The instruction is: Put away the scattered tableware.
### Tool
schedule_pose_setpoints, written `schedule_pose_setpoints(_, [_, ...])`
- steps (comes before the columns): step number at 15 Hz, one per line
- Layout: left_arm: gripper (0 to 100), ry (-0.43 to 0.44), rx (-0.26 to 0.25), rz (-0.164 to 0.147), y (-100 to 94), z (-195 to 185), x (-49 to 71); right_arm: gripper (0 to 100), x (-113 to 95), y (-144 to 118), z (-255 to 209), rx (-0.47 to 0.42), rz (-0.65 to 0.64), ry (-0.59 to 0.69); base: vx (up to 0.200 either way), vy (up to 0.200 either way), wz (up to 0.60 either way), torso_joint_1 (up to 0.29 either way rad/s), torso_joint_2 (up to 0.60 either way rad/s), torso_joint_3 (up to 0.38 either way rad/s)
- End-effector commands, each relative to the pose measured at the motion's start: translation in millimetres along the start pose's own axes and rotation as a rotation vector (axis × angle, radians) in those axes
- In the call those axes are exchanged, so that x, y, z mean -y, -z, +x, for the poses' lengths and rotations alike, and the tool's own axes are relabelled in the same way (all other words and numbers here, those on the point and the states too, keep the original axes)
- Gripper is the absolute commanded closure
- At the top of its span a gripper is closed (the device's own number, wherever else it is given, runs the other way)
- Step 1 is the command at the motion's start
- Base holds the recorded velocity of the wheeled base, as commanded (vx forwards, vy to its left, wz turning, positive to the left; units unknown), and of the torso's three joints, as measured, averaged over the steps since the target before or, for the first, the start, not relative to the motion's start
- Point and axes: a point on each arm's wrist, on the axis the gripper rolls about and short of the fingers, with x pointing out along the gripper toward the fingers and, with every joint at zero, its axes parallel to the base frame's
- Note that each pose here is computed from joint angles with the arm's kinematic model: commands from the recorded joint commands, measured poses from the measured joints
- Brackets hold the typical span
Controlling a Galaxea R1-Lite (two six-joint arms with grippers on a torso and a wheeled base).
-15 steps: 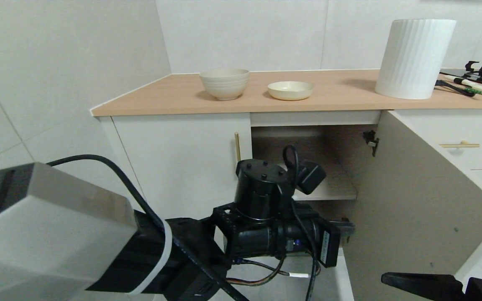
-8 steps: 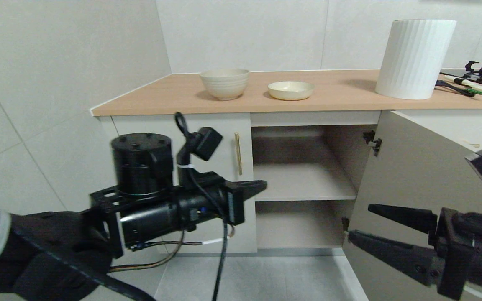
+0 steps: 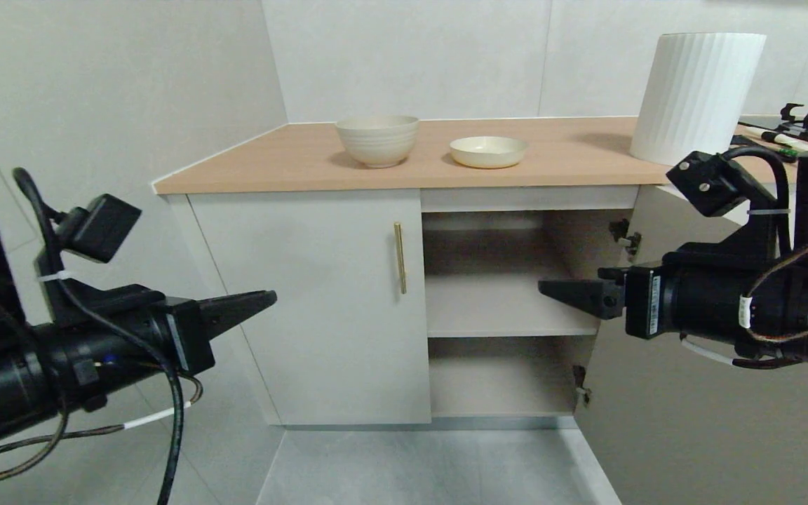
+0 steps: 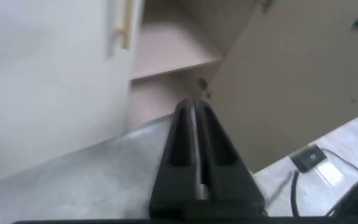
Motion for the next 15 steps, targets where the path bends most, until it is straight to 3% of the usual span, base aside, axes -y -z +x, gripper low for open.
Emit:
schedule_pose_setpoints(1, [0, -0.022, 0.073, 0.014, -12.9, -18, 1.3, 0, -1, 5, 10, -0.033, 0.001, 0.006, 0.000, 0.000, 0.00, 0.000, 0.00, 0.000])
schedule_pose_setpoints(6, [0, -0.033, 0.111, 0.016, -24.6, -19, -0.8, 0, -1, 3, -10, -0.061, 0.015, 0.014, 0.000, 0.000, 0.00, 0.000, 0.00, 0.000])
schedule_pose_setpoints(10, [0, -0.030, 0.101, 0.012, -23.6, -16, -1.5, 0, 0, 4, -7, -0.069, 0.017, 0.019, 0.000, 0.000, 0.00, 0.000, 0.00, 0.000])
schedule_pose_setpoints(13, [0, -0.020, 0.093, 0.008, -21.8, -16, -1.7, 0, 0, 3, -10, -0.062, 0.016, 0.017, 0.000, 0.200, 0.00, 0.007, 0.00, -0.002])
schedule_pose_setpoints(15, [0, -0.011, 0.084, 0.013, -19.6, -16, -0.2, 0, 0, 3, -12, -0.057, 0.016, 0.016, 0.000, 0.000, 0.00, 0.000, 0.00, 0.000])
